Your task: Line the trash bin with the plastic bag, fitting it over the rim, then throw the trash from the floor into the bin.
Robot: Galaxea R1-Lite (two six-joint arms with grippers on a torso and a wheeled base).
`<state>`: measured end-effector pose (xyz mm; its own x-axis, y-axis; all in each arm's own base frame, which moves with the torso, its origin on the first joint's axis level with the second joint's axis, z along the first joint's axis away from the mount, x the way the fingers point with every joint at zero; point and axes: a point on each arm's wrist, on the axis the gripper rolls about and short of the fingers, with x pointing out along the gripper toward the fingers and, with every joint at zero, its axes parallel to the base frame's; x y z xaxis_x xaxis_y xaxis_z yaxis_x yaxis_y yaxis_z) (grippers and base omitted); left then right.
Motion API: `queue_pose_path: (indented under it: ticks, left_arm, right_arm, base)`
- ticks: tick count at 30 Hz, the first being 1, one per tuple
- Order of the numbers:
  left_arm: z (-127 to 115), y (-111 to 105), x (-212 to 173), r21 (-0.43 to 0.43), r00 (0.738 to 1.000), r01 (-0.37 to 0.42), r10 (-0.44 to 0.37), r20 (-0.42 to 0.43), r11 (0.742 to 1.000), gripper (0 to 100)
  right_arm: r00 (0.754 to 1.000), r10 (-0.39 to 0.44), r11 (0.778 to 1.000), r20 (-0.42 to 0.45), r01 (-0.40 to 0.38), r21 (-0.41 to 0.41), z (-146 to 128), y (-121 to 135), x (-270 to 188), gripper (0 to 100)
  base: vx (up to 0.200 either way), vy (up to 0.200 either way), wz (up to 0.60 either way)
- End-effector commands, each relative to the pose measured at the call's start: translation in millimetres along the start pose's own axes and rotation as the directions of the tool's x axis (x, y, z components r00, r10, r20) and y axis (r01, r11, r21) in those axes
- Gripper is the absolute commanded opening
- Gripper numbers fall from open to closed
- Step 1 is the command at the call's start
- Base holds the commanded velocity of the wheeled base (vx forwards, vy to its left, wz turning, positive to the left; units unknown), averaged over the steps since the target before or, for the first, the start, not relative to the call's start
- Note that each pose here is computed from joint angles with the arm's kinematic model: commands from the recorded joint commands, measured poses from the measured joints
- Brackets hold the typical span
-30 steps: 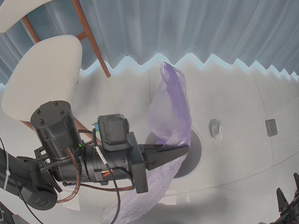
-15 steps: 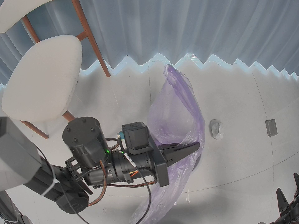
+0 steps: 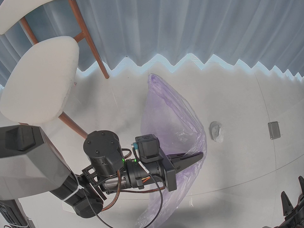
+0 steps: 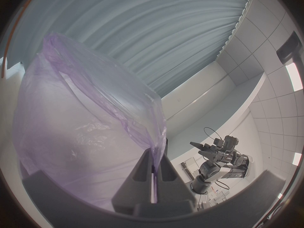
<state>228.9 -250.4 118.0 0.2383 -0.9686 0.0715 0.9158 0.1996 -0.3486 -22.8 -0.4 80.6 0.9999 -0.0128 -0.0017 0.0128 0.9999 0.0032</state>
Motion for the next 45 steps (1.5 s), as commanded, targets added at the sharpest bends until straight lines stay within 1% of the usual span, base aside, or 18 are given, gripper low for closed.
queue_pose_path:
  ticks: [1, 2, 5, 9, 13, 14, 18, 25, 27, 28, 30, 32, 35, 36, 38, 42, 45]
  left_arm:
    - [-1, 2, -1, 0.001, 1.0, -0.008, 0.008, -0.001, 1.0, 0]
    - [-1, 2, -1, 0.001, 1.0, -0.01, 0.01, 0.0, 1.0, 0]
    - [-5, 2, -5, -0.007, 0.999, -0.053, 0.053, -0.004, 0.999, 0]
    - [-9, 0, -11, -0.012, 0.998, -0.061, 0.061, -0.016, 0.998, 0]
    - [-21, -11, -40, 0.026, 0.993, -0.091, 0.093, -0.079, 0.996, 0]
    - [-19, -13, -42, 0.031, 0.993, -0.091, 0.093, -0.075, 0.995, 0]
    - [-17, -13, -41, 0.038, 0.994, -0.088, 0.09, -0.067, 0.995, 0]
    - [-20, -15, -39, 0.035, 0.993, -0.086, 0.088, -0.075, 0.996, 0]
    - [-21, -20, -30, 0.045, 0.996, -0.059, 0.062, -0.071, 0.997, 0]
    - [-21, -20, -30, 0.045, 0.996, -0.059, 0.062, -0.071, 0.997, 0]
    - [-20, -18, -22, 0.052, 0.995, -0.082, 0.084, -0.046, 0.995, 0]
    - [-23, -19, -21, 0.044, 0.993, -0.106, 0.108, -0.049, 0.993, 0]
    - [-36, -26, -27, 0.026, 0.989, -0.106, 0.109, -0.102, 0.994, 0]
    - [-48, -33, -34, 0.009, 0.982, -0.104, 0.104, -0.157, 0.995, 0]
    - [-58, -40, -39, -0.003, 0.975, -0.096, 0.094, -0.2, 0.995, 0]
    - [-66, -53, -37, -0.009, 0.971, -0.051, 0.047, -0.235, 0.999, 0]
    - [-80, -65, -43, -0.008, 0.953, -0.012, 0.009, -0.302, 1.0, 0]
  right_arm:
    - [1.0, 0.0, 1.0, 0.0, 0.0, 0.0, -5, 0, 0, 100]
    - [1.0, 0.0, 1.0, 0.0, 0.0, 0.0, -5, 0, 0, 100]
    - [1.0, 0.0, 1.0, 0.0, 0.0, 0.0, -5, 0, 0, 100]
    - [1.0, 0.0, 1.0, 0.0, 0.0, 0.0, -5, 0, 0, 100]
    - [1.0, 0.0, 1.0, 0.0, 0.0, 0.0, -5, 0, 0, 100]
    - [1.0, 0.0, 1.0, 0.002, 0.0, 0.0, -5, 0, 0, 100]
    - [1.0, 0.0, 1.0, 0.0, 0.0, 0.0, -5, 0, 0, 100]
    - [1.0, 0.0, 1.0, 0.0, 0.0, 0.0, -5, 0, 0, 100]
    - [1.0, 0.0, 1.0, 0.0, 0.0, 0.0, -5, 0, 0, 100]
    - [1.0, 0.0, 1.0, 0.0, 0.0, 0.0, -5, 0, 0, 100]
    - [1.0, 0.0, 1.0, 0.002, 0.0, 0.0, -5, 0, 0, 100]
    - [1.0, 0.0, 1.0, 0.0, 0.0, 0.0, -5, 0, 0, 100]
    - [1.0, 0.0, 1.0, 0.0, 0.0, 0.0, -5, 0, 0, 100]
    - [1.0, 0.0, 1.0, 0.0, 0.0, 0.0, -5, 0, 0, 100]
    - [1.0, 0.0, 1.0, 0.0, 0.0, 0.0, -5, 0, 0, 100]
    - [1.0, 0.0, 1.0, 0.0, 0.0, 0.0, -5, 0, 0, 100]
    - [1.0, 0.0, 1.0, 0.0, 0.0, 0.0, -5, 0, 0, 100]
  base:
    - [0.0, -0.2, 0.0]
    - [0.0, -0.2, 0.0]
    - [0.0, -0.067, 0.0]
    - [0.0, 0.0, 0.0]
    - [0.05, 0.0, 0.0]
    - [0.2, 0.0, 0.0]
    - [0.2, 0.0, 0.0]
    - [0.2, 0.0, 0.0]
    - [0.1, 0.0, 0.0]
    - [0.0, 0.0, 0.0]
    - [0.0, 0.0, 0.0]
    - [0.0, 0.0, 0.0]
    - [0.0, 0.0, 0.0]
    - [0.0, 0.0, 0.0]
    - [0.0, 0.0, 0.0]
    - [0.0, 0.0, 0.0]
    - [0.0, 0.0, 0.0]
